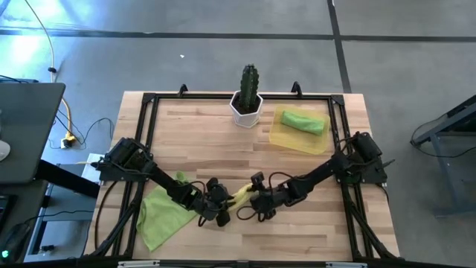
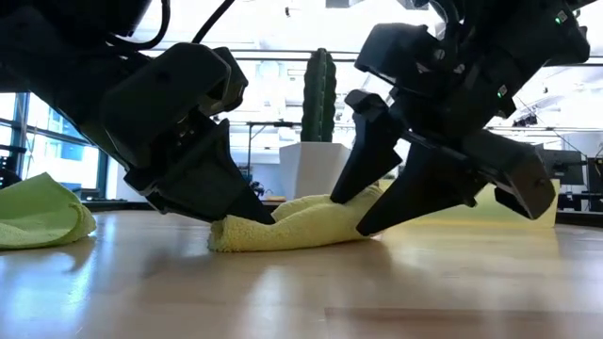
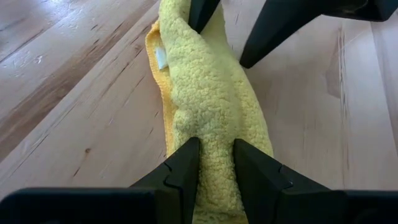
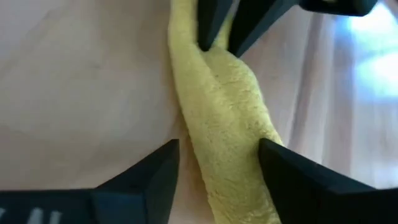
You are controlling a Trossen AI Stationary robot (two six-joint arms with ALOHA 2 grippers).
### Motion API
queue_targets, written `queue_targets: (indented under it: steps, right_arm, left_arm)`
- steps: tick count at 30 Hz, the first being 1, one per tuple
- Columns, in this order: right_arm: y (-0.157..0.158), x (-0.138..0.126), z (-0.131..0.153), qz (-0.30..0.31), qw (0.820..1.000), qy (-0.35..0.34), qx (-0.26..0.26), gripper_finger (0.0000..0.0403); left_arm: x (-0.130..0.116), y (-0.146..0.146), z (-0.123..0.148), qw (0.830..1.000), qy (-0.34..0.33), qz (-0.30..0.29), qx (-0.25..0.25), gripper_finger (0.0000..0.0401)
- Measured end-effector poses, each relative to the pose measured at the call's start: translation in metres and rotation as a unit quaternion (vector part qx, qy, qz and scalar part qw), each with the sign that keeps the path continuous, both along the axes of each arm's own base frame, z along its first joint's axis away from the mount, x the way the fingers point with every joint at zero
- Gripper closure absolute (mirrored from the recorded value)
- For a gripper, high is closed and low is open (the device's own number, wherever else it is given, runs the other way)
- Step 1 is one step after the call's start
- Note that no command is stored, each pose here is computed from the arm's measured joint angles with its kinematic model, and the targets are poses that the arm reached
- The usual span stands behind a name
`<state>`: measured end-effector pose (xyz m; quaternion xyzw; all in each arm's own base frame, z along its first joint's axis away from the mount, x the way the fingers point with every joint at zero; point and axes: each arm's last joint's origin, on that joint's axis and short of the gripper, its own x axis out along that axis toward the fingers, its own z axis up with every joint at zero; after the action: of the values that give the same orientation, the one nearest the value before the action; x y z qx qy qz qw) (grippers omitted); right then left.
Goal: Roll microfiber towels into tight, uniform cylinder then place into a basket
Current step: Roll the yellow towel, then put the yellow towel into the yellow bin
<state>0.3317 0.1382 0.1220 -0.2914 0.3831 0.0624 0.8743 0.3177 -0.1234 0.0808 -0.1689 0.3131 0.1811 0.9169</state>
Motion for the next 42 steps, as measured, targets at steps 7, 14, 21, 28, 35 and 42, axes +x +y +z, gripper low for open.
queue_targets:
  steps: [7, 14, 21, 28, 35, 42]
  right_arm:
    - [-0.018, 0.011, -0.009, -0.001, 0.996, 0.029, 0.08, 0.0172]
    - [-0.029, 0.015, -0.015, -0.039, 0.992, 0.035, 0.112, 0.0205]
    - [-0.038, 0.017, -0.017, -0.079, 0.985, 0.042, 0.149, 0.029]
    - [-0.043, 0.016, -0.019, -0.1, 0.978, 0.058, 0.175, 0.0385]
    - [-0.068, 0.013, -0.003, -0.145, 0.965, 0.071, 0.206, 0.0397]
    - [-0.118, -0.012, 0.052, -0.234, 0.953, 0.067, 0.178, 0.04]
  left_arm:
    - [0.0, 0.0, 0.0, 1.0, -0.003, 0.0, -0.001, 0.0309]
    - [0.003, -0.004, 0.006, 0.999, -0.034, -0.007, -0.02, 0.0309]
    - [0.002, -0.007, 0.031, 0.996, -0.049, -0.047, -0.056, 0.0309]
    - [-0.004, -0.005, 0.057, 0.994, -0.05, -0.069, -0.064, 0.0309]
    - [-0.014, -0.001, 0.095, 0.992, -0.083, -0.079, -0.059, 0.0309]
    - [-0.027, 0.007, 0.133, 0.988, -0.121, -0.096, 0.012, 0.0309]
